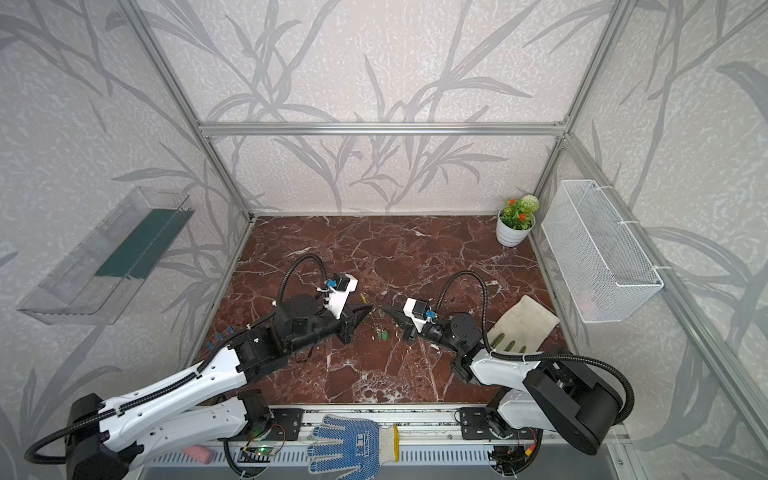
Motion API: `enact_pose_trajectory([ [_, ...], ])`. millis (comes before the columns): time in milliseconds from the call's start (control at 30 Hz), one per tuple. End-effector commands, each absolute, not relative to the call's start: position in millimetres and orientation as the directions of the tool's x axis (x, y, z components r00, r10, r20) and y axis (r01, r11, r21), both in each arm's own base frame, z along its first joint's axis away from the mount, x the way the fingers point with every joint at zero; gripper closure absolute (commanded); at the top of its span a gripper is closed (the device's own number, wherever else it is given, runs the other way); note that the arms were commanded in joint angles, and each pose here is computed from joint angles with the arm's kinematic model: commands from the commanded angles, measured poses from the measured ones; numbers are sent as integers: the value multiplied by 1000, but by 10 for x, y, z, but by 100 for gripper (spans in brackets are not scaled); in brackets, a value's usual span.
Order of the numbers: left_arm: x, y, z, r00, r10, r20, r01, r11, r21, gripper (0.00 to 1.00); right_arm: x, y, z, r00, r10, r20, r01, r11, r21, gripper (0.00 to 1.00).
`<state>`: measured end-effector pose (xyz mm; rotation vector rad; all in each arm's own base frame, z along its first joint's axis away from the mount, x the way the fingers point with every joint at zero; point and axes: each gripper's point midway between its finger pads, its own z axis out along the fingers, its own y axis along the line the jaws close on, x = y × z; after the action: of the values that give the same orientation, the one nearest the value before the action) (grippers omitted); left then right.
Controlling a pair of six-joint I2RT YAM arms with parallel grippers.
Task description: Put the keys on the keyring
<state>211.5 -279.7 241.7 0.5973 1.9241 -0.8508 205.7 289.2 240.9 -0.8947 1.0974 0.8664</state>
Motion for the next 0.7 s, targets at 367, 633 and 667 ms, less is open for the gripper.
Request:
enact_pose_trajectory([
  [367, 2066, -2915, 2618, -443, 41, -896, 737, 586, -337, 100, 1998, 2855, 2549, 323, 151, -934, -879, 414, -238, 100],
  [633, 2060, -2922, 2622, -444, 41, -895, 739, 583, -339, 100, 2013, 2842, 2547, 332, 144, -932, -870, 430, -243, 100],
  [667, 2061, -2916, 2629, -442, 38, -896, 738, 583, -339, 100, 2018, 2845, 2531, 329, 140, -934, -870, 430, -242, 100],
])
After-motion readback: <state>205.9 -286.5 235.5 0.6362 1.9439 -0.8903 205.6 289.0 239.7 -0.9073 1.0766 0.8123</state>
